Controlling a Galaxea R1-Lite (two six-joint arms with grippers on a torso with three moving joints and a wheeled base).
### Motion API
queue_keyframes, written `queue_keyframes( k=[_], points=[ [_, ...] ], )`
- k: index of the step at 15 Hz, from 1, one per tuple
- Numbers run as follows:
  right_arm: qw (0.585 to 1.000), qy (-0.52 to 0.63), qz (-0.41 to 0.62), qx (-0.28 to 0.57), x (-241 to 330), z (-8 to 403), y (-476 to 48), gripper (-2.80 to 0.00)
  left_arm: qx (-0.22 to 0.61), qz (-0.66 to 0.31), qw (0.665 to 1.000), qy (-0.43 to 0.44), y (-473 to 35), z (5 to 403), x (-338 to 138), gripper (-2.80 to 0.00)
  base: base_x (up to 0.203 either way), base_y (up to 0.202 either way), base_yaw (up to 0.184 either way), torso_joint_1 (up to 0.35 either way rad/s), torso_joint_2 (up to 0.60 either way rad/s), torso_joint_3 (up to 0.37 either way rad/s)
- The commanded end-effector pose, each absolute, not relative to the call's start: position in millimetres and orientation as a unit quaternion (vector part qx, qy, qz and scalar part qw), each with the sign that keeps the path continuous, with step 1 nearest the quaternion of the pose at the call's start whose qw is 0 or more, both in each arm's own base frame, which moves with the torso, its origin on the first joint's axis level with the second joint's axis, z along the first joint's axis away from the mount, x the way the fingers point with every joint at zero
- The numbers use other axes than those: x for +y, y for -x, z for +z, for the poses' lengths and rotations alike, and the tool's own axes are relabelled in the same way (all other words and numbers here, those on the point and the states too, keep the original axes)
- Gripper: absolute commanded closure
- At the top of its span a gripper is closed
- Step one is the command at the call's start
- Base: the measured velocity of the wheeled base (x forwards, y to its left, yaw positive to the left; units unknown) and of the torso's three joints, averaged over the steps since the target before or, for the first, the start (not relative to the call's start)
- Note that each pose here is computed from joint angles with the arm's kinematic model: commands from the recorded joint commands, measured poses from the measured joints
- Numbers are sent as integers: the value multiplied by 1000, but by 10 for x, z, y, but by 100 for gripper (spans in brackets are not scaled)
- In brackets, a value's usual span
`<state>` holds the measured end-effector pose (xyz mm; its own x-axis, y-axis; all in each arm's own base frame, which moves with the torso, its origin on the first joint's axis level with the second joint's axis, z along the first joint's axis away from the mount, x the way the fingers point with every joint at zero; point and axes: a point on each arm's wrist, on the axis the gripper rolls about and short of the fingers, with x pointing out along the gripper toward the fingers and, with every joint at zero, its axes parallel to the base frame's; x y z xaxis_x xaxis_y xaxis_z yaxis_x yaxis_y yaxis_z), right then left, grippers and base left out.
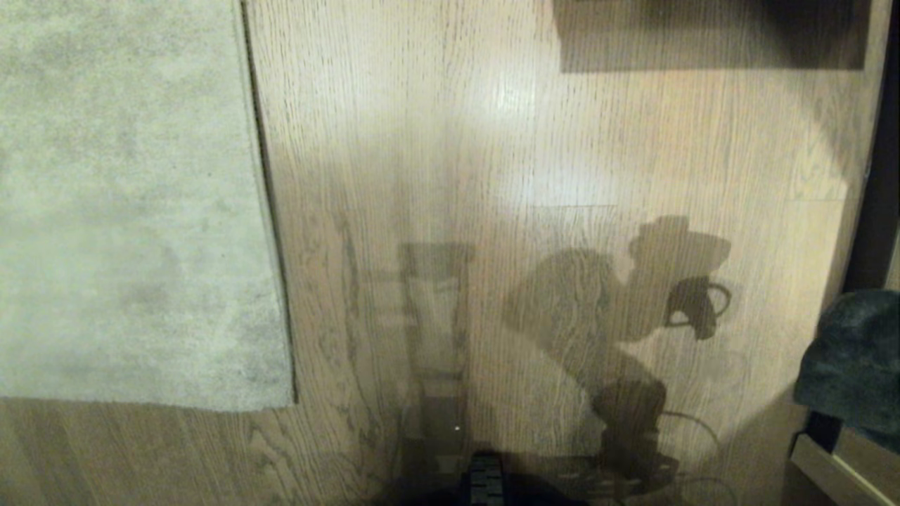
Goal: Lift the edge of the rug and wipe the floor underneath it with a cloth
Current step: Pick up the rag, then lift up the carpet
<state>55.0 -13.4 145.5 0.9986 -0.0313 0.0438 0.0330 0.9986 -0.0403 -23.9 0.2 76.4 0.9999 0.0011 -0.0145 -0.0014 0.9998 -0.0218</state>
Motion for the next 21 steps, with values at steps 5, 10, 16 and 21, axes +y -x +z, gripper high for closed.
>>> queue_keyframes(
  k=[5,10,16,21],
  points=[
    [983,-13,-164,78,2,914,-20,0,7,1,1000,11,239,765,2,0,0,0,0,0,0,0],
    [974,-18,-185,133,0,802,5,0,7,1,1000,11,239,765,2,0,0,0,0,0,0,0],
    [973,-22,-186,131,0,804,5,0,7,1,1000,11,239,765,2,0,0,0,0,0,0,0],
    [973,-22,-186,132,0,804,4,0,7,0,1000,11,239,765,2,0,0,0,0,0,0,0]
  ],
)
